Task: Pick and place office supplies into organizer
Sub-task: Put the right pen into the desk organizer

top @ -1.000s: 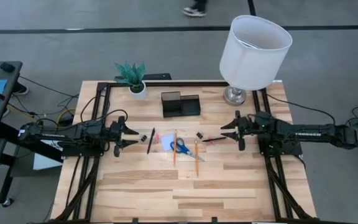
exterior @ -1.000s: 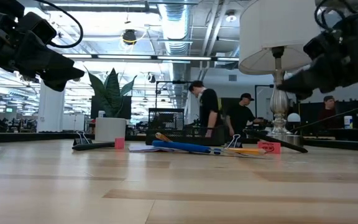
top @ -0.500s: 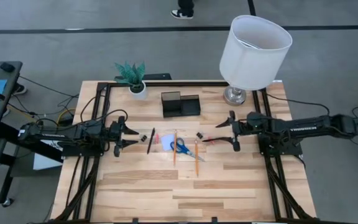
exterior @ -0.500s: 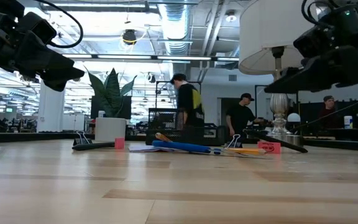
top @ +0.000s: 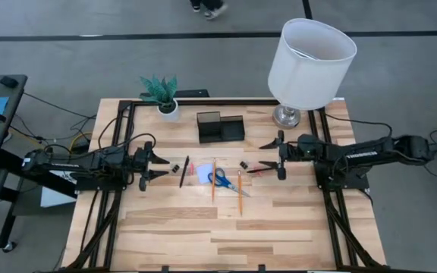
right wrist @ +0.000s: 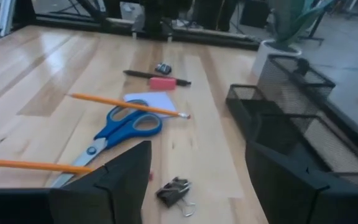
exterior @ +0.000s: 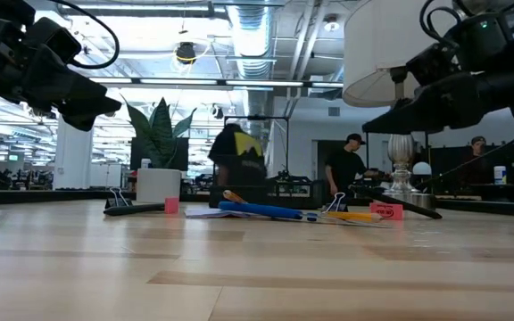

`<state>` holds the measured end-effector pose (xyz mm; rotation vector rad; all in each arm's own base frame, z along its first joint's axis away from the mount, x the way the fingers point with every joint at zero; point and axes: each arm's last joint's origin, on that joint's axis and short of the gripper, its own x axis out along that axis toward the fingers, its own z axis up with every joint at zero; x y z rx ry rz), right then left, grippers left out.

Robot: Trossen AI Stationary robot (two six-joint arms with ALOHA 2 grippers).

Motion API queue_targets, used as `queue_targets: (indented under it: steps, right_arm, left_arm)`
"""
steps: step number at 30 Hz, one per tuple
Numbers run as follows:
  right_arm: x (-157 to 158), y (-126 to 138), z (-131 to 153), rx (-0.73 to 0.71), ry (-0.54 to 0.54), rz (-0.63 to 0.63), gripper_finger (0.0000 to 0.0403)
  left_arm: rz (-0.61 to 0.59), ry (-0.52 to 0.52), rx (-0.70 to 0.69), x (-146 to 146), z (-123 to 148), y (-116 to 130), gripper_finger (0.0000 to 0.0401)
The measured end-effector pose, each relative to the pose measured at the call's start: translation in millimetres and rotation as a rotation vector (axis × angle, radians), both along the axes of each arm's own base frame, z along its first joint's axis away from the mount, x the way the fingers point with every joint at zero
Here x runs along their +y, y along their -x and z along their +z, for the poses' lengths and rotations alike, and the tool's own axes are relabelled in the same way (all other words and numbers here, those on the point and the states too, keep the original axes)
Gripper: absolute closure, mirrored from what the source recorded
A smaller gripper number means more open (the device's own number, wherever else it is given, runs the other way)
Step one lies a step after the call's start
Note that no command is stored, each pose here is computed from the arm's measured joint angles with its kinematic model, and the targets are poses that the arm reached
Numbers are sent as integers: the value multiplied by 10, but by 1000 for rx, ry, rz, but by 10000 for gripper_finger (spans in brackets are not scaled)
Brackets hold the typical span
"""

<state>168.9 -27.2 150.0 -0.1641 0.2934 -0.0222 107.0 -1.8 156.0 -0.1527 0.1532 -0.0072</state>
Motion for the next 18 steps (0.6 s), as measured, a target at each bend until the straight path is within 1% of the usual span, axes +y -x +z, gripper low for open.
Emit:
queue_targets:
  steps: [4, 10, 18]
  right_arm:
    - [72, -22, -40, 26, 4, 44, 148]
    - [161, -48, -103, 70, 34, 57, 148]
    - [242, -113, -171, 127, 77, 6, 148]
  left_arm:
    - [5, -1, 0, 2, 0, 0, 218]
    - [6, -1, 0, 2, 0, 0, 218]
    - [9, -1, 0, 3, 0, 0, 218]
